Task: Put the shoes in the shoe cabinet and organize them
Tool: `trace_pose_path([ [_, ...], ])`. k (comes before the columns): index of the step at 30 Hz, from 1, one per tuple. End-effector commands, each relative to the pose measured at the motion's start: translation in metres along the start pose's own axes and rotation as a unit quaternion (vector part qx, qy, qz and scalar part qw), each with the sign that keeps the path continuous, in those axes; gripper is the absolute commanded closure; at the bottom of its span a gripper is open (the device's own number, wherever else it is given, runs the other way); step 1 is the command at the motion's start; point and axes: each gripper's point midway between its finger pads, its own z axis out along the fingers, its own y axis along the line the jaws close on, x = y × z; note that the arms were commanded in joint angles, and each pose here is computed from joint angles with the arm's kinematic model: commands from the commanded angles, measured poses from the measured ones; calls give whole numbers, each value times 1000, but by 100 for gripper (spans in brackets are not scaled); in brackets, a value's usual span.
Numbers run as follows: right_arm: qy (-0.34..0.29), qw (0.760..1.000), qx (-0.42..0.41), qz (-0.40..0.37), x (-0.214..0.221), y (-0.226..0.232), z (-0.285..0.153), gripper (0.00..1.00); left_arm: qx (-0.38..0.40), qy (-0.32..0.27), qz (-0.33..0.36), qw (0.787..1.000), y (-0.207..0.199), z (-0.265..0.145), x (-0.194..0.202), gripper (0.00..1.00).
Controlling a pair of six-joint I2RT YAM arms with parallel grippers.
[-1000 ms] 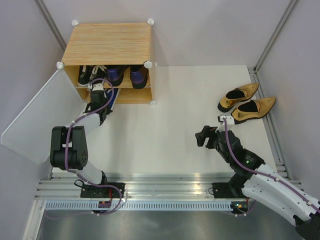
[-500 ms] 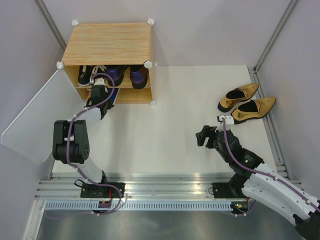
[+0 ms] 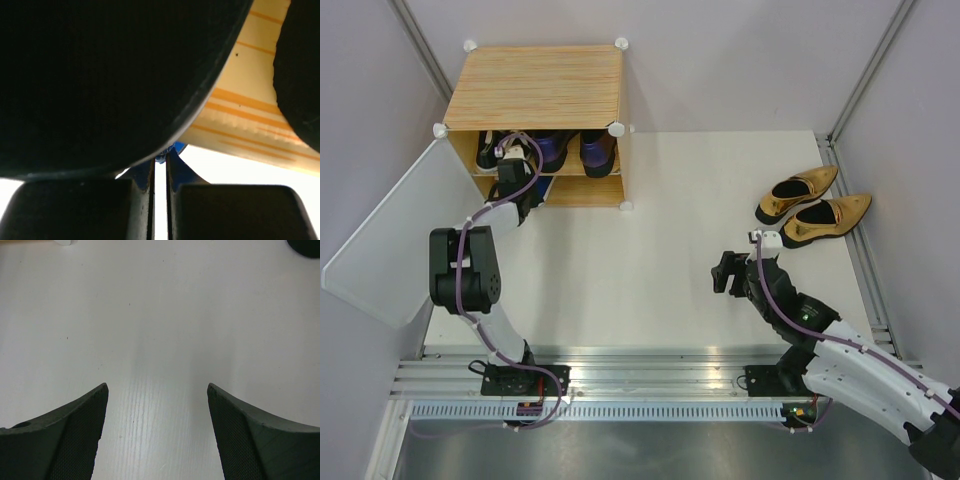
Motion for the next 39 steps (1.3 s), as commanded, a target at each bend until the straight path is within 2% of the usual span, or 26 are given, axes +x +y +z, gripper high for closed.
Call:
trace_pose_path([
  [1, -28, 1000, 6, 5, -17, 1, 0, 17, 42, -94, 3, 995, -19, 7, -66, 98],
  [5, -31, 999, 8, 5, -19, 1, 0, 17, 21, -88, 12, 996, -10, 12, -59, 98],
  [12, -26, 1000, 6, 3, -16, 1, 1, 16, -54, -81, 0, 995, 31, 13, -44, 98],
  [18, -28, 1000, 2, 5, -17, 2, 0, 16, -87, -96, -19, 991, 58, 4, -58, 98],
  [23, -26, 1000, 2, 4, -16, 3, 0, 17, -93, -105, -18, 990, 63, -1, -67, 98],
  [32, -27, 1000, -1, 5, -17, 3, 0, 16, -51, -81, -29, 995, 45, 5, -51, 98],
  [39, -26, 1000, -4, 5, -18, 6, 0, 16, -4, -63, -29, 998, 12, 2, -37, 96],
])
